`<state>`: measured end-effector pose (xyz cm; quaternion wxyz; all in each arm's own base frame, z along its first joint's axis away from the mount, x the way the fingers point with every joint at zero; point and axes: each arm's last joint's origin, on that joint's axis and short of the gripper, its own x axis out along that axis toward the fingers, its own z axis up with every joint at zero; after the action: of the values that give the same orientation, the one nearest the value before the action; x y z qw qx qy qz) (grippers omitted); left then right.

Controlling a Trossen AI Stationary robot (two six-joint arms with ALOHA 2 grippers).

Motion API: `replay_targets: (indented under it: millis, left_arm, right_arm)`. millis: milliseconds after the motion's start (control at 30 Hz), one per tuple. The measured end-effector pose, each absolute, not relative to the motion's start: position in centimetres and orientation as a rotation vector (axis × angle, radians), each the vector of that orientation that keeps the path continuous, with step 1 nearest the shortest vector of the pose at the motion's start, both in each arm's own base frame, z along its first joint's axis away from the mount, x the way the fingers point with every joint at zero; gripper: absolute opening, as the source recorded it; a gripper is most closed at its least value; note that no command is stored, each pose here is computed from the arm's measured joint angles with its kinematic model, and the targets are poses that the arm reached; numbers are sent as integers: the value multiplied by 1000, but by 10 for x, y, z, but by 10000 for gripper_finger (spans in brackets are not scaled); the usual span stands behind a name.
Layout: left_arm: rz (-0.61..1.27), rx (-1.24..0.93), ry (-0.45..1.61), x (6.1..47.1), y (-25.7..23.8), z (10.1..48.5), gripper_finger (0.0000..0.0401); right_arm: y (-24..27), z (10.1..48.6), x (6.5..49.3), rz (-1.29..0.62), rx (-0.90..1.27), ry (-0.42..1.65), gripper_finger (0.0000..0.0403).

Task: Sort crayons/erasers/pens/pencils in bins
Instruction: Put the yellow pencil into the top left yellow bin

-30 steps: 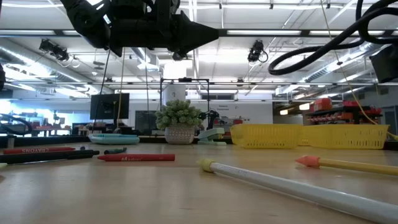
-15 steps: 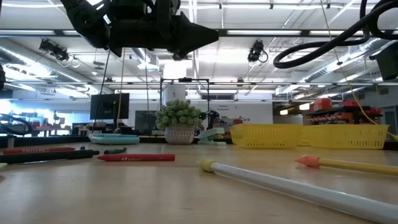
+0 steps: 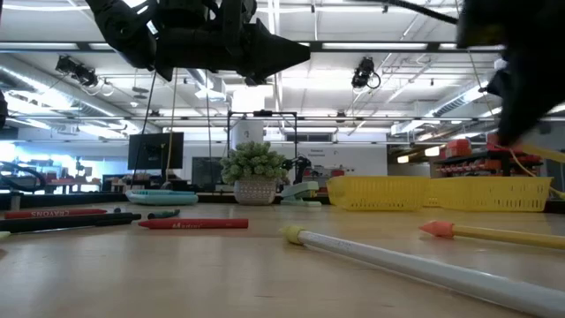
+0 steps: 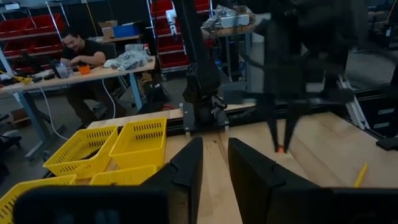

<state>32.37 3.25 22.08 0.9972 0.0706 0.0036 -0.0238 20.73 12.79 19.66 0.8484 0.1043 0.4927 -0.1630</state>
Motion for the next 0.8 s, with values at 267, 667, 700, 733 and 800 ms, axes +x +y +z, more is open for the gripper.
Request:
replay_targets:
  millis: [267,667,700,733,800]
  left_arm:
    - [-47,167,15,324,33,220,83]
    - [13,159,25,321,50,219,90]
    - [25,154,26,321,54,219,91]
    - [39,141,27,320,58,219,93]
    - [66,130,28,318,66,220,96]
  right_arm:
    - [63,231,224,-484,-36,842,46]
    - [-50,262,247,-577,-240,702,46]
    - [-59,261,248,-573,-244,704,46]
    - [-68,260,249,-571,-247,700,46]
    - [-85,261,251,-558,-251,670,46]
